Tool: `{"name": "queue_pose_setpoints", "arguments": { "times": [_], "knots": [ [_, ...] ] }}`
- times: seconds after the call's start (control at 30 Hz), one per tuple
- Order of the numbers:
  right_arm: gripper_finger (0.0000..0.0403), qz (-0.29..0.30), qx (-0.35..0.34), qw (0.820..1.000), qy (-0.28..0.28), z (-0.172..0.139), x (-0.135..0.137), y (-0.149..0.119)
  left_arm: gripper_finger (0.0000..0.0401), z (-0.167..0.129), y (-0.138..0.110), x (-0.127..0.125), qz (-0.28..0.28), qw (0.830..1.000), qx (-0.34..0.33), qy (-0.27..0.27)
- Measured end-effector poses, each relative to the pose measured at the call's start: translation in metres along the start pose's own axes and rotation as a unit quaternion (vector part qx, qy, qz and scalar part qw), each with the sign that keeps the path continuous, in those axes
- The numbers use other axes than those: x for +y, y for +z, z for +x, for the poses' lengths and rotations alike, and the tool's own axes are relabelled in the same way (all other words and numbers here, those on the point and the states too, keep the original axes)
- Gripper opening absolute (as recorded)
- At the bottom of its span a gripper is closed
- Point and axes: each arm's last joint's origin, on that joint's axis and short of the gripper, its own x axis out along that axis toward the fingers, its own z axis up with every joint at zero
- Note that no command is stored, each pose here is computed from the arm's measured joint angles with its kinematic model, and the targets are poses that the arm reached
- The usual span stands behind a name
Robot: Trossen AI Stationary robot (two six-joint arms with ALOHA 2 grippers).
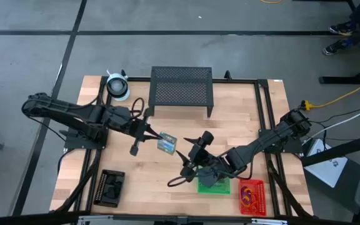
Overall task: Pick & Place Office Desk Supplies
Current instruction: Put the yellow green crayon box into the green bin
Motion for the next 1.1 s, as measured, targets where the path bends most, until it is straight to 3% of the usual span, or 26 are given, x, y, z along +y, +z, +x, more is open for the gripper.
{"name": "queue_pose_setpoints", "arguments": {
  "times": [0.27,0.6,1.1],
  "knots": [
    [0.0296,0.017,-0.005,1.000,-0.002,0.005,-0.002,0.004,0.0001,-0.004,0.005,0.003,0.025,0.999,-0.021,0.028],
    [0.0297,0.056,-0.008,0.998,0.021,0.014,-0.004,0.010,0.0002,-0.001,0.009,0.006,0.063,0.995,-0.034,0.070],
    [0.0284,0.050,0.003,0.999,0.015,0.028,-0.004,0.003,0.0002,0.018,0.008,0.003,0.070,0.996,-0.044,0.037]
  ]
}}
